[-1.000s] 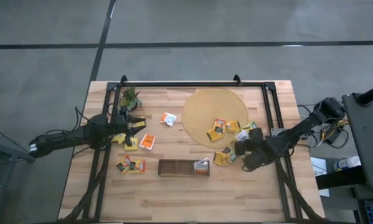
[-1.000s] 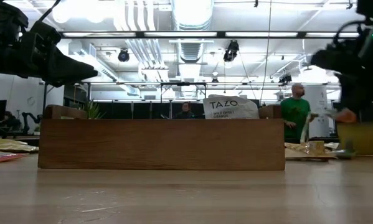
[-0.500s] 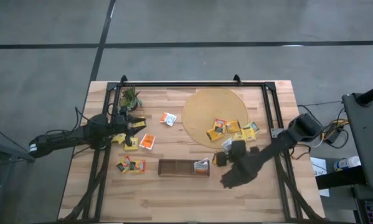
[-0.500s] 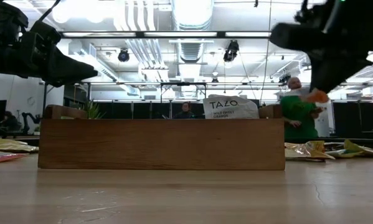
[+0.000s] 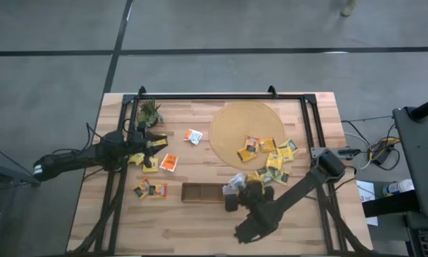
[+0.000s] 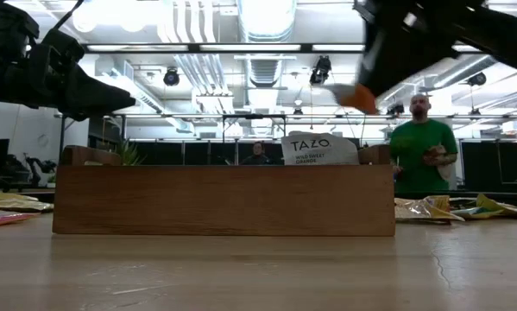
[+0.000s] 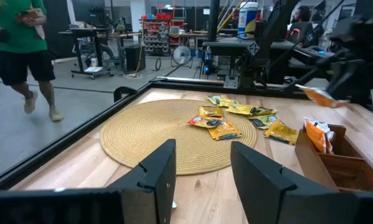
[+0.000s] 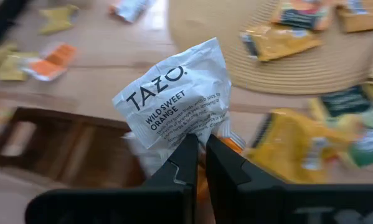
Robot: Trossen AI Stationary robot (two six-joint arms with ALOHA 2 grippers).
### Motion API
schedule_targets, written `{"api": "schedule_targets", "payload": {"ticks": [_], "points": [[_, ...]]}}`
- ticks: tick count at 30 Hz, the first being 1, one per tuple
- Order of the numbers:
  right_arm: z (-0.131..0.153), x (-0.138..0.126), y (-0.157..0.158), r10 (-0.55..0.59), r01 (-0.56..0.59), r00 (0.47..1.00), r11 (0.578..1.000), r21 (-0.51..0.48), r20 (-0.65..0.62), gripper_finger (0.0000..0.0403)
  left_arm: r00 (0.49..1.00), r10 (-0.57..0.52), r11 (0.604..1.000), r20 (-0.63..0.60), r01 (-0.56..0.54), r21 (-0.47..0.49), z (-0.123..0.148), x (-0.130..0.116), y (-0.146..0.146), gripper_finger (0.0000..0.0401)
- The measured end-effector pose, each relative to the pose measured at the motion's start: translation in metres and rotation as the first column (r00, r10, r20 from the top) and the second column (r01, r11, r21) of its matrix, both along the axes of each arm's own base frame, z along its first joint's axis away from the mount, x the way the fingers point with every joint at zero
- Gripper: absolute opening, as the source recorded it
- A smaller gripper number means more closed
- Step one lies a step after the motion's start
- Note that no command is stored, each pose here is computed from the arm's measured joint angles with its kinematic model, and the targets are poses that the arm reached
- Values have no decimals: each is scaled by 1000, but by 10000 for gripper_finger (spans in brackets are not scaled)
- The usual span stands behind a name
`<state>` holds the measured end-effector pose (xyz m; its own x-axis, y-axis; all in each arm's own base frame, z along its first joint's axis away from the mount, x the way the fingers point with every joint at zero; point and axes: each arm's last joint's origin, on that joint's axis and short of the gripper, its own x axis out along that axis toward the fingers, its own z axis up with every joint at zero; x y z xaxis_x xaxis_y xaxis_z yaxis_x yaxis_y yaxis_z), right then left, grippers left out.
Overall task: Pick & Place Tea
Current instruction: Put the white tea bag into the right section of the wooden organizer
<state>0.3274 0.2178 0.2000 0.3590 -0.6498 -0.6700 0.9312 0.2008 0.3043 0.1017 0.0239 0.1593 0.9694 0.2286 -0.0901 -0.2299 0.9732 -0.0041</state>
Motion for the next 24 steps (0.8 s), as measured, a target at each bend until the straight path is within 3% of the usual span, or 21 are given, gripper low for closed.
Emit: {"api": "schedule_targets", "payload": {"ticks": [12, 24], "points": [[-5, 45, 36, 29, -14, 986, 996, -92, 162, 15, 1000, 0, 1000, 0, 0, 0, 0, 0, 0, 147], [-12, 58, 38, 29, -3, 987, 987, -159, 159, 13, 1000, 0, 1000, 0, 0, 0, 0, 0, 0, 147]]}}
